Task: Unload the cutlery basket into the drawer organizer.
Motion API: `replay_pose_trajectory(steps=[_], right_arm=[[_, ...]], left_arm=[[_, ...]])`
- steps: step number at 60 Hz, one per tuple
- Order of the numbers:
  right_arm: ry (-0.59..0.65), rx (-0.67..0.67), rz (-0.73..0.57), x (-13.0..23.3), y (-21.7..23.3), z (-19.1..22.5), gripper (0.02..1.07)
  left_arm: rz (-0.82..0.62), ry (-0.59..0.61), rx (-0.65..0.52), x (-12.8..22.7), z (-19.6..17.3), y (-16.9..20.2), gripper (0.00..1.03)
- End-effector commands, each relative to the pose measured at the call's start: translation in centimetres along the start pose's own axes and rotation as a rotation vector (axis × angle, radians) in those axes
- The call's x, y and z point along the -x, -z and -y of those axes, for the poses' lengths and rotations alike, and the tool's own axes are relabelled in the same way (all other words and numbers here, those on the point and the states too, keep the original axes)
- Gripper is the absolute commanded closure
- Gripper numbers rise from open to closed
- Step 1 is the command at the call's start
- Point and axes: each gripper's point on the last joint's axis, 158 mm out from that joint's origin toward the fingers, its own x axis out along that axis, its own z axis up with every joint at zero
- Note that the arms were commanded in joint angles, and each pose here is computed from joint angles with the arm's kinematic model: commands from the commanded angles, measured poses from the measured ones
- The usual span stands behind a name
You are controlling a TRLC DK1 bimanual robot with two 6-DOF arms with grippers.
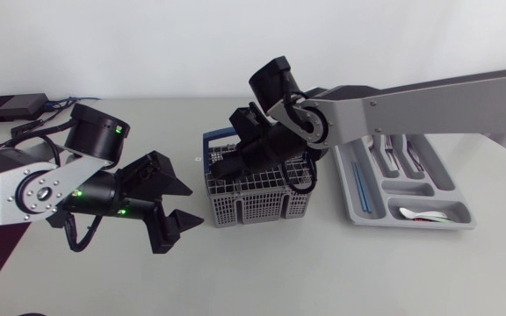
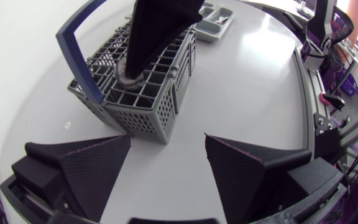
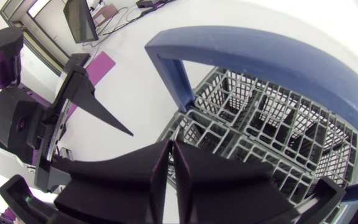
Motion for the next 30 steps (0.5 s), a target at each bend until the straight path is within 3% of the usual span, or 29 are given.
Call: replay_pose_trajectory(steps=[1, 30], right_arm=[[-0.002, -0.009, 0.036, 0.9, -1.2, -0.4, 1.00], [-0.076, 0.004, 0.086, 3.7, -2.2, -2.3, 1.00]], left_arm=[[0.013, 0.007, -0.021, 0.1, -0.4, -0.7, 0.07], [0.007, 0.018, -0.014, -0.2, -0.2, -0.3, 0.06]])
